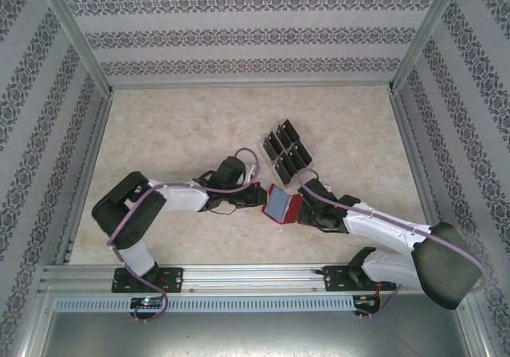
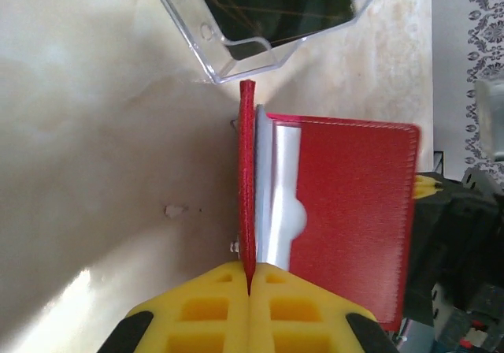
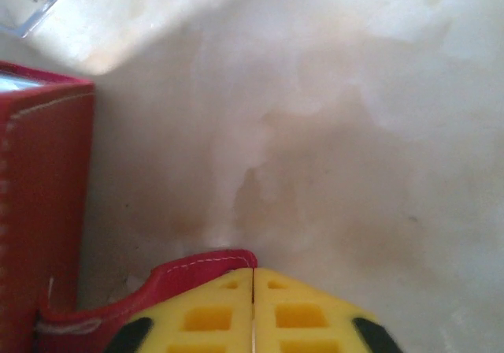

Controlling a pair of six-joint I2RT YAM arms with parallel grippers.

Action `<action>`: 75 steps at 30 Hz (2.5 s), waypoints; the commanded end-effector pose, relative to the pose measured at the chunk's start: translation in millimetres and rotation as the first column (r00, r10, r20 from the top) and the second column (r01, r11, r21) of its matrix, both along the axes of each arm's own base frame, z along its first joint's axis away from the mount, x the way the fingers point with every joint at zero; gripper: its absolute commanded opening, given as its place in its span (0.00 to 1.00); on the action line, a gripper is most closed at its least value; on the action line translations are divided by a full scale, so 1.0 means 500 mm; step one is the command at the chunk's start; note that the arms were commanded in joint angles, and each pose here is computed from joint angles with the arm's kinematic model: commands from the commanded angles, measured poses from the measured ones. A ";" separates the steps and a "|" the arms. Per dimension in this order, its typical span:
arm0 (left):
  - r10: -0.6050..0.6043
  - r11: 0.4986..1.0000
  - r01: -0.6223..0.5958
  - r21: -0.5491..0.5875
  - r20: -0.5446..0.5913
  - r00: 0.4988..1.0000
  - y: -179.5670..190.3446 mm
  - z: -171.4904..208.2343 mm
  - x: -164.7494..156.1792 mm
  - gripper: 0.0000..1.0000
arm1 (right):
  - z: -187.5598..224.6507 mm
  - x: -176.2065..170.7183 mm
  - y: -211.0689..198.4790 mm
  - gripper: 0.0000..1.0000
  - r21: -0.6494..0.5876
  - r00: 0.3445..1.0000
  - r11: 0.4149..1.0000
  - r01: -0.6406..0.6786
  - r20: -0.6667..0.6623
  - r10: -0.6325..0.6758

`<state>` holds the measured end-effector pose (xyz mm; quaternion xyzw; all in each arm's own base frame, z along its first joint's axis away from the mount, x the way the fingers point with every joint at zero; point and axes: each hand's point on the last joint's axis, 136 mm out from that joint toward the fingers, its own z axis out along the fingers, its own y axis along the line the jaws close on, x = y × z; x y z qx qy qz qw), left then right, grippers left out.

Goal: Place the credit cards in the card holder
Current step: Open the card holder at the center of the table.

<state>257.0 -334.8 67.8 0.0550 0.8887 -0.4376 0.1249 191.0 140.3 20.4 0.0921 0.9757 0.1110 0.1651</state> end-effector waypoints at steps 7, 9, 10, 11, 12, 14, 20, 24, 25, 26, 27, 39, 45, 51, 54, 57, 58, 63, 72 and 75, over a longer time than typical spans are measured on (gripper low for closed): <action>0.028 0.922 -0.087 0.378 0.157 0.987 0.156 0.065 -0.016 0.00 | 0.107 0.027 0.108 0.32 0.105 0.989 0.986 -0.127 0.083 0.119; 0.033 0.883 -0.103 0.457 0.157 0.987 0.192 0.067 -0.023 0.00 | 0.116 0.030 0.124 0.33 0.122 0.988 0.983 -0.140 0.088 0.130; 0.034 0.869 -0.106 0.483 0.156 0.987 0.204 0.068 -0.026 0.00 | 0.119 0.031 0.130 0.33 0.124 0.987 0.982 -0.145 0.089 0.135; 0.038 0.853 -0.113 0.510 0.154 0.987 0.217 0.069 -0.028 0.00 | 0.121 0.033 0.136 0.33 0.123 0.986 0.981 -0.153 0.090 0.143; 0.044 0.835 -0.119 0.537 0.151 0.988 0.230 0.068 -0.032 0.00 | 0.121 0.034 0.141 0.33 0.122 0.985 0.979 -0.160 0.090 0.150; 0.059 0.802 -0.137 0.581 0.150 0.987 0.254 0.069 -0.035 0.00 | 0.120 0.035 0.151 0.33 0.127 0.983 0.977 -0.169 0.087 0.159; 0.098 0.752 -0.156 0.641 0.127 0.987 0.285 0.071 -0.045 0.00 | 0.114 0.040 0.186 0.33 0.166 0.978 0.965 -0.202 0.089 0.189; 0.096 0.767 -0.133 0.628 0.093 0.991 0.259 0.057 -0.043 0.00 | 0.100 0.046 0.218 0.31 0.214 0.974 0.951 -0.223 0.088 0.209; 0.093 0.772 -0.126 0.623 0.086 0.992 0.251 0.052 -0.041 0.00 | 0.097 0.048 0.222 0.29 0.222 0.974 0.949 -0.222 0.087 0.208; 0.090 0.775 -0.120 0.621 0.079 0.993 0.242 0.048 -0.040 0.00 | 0.092 0.049 0.228 0.26 0.232 0.975 0.947 -0.222 0.084 0.208; 0.085 0.782 -0.113 0.613 0.075 0.994 0.231 0.045 -0.038 0.00 | 0.088 0.050 0.235 0.24 0.247 0.974 0.943 -0.224 0.084 0.209; 0.055 0.838 -0.088 0.538 0.078 0.995 0.154 0.046 -0.036 0.04 | 0.052 0.053 0.270 0.12 0.324 0.978 0.923 -0.208 0.059 0.200; 0.068 0.834 -0.098 0.543 0.074 0.995 0.159 0.032 -0.039 0.00 | 0.054 0.054 0.274 0.13 0.330 0.978 0.921 -0.209 0.058 0.201; 0.081 0.844 -0.113 0.525 0.085 0.993 0.161 0.031 -0.041 0.08 | 0.066 0.050 0.286 0.19 0.350 0.974 0.909 -0.228 0.063 0.220; 0.079 0.848 -0.110 0.519 0.082 0.993 0.158 0.028 -0.042 0.09 | 0.074 0.050 0.286 0.20 0.351 0.975 0.910 -0.222 0.071 0.211; 0.082 0.850 -0.110 0.515 0.077 0.994 0.157 0.024 -0.043 0.03 | 0.089 0.049 0.275 0.20 0.352 0.979 0.913 -0.204 0.090 0.185; 0.084 0.848 -0.111 0.518 0.076 0.994 0.159 0.022 -0.044 0.01 | 0.095 0.049 0.268 0.20 0.351 0.980 0.916 -0.196 0.098 0.173; 0.095 0.855 -0.124 0.504 0.083 0.992 0.159 0.023 -0.043 0.00 | 0.132 0.045 0.257 0.18 0.368 0.979 0.909 -0.193 0.136 0.153; 0.130 0.851 -0.163 0.499 0.100 0.986 0.170 0.024 -0.040 0.00 | 0.126 0.053 0.316 0.16 0.375 0.973 0.899 -0.227 0.127 0.192; 0.141 0.848 -0.179 0.499 0.113 0.983 0.175 0.030 -0.039 0.00 | 0.110 0.057 0.343 0.14 0.371 0.971 0.897 -0.239 0.117 0.210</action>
